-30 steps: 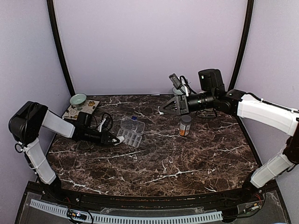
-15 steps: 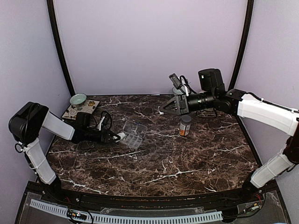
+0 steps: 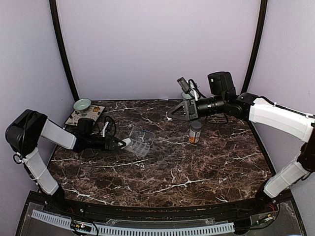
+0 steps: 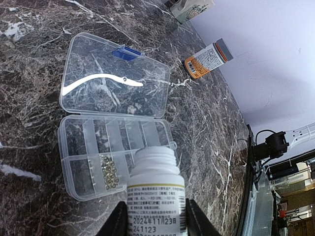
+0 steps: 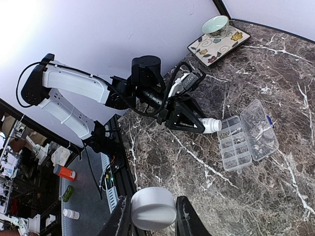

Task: Sort the pills into containers
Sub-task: Pour the pill into the compartment of the pill container, then close the lid of the pill bottle on the pill bottle.

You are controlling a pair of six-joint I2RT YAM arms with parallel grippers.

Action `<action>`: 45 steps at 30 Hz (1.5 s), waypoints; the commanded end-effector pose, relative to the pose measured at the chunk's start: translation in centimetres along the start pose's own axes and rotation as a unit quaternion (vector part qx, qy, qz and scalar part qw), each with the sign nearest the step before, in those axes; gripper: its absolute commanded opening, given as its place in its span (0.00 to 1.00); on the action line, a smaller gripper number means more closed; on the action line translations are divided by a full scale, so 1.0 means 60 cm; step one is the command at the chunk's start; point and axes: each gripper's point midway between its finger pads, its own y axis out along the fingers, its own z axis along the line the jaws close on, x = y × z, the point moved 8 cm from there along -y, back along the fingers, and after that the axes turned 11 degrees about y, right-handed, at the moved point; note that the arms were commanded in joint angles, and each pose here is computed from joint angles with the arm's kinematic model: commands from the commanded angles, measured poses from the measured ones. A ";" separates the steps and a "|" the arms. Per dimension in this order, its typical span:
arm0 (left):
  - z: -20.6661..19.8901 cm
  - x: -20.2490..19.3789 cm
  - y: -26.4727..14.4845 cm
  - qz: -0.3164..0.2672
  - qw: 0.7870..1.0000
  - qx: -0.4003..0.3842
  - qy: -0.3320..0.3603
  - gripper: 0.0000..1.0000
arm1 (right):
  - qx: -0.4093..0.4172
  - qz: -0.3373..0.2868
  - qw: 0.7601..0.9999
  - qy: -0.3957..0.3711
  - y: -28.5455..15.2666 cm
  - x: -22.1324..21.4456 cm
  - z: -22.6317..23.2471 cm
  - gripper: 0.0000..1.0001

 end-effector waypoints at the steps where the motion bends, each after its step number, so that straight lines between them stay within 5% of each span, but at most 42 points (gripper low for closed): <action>1: -0.020 0.013 -0.012 -0.022 0.999 -0.010 0.023 0.00 | 0.013 -0.012 1.000 -0.022 0.000 0.018 0.014 0.04; 30: -0.177 0.105 -0.074 -0.122 0.981 -0.093 0.118 0.00 | 0.039 0.020 0.998 -0.042 0.053 0.026 0.043 0.04; 45: -0.288 0.160 -0.100 -0.129 0.943 -0.260 0.161 0.00 | 0.042 0.040 0.996 -0.069 0.047 0.033 0.084 0.04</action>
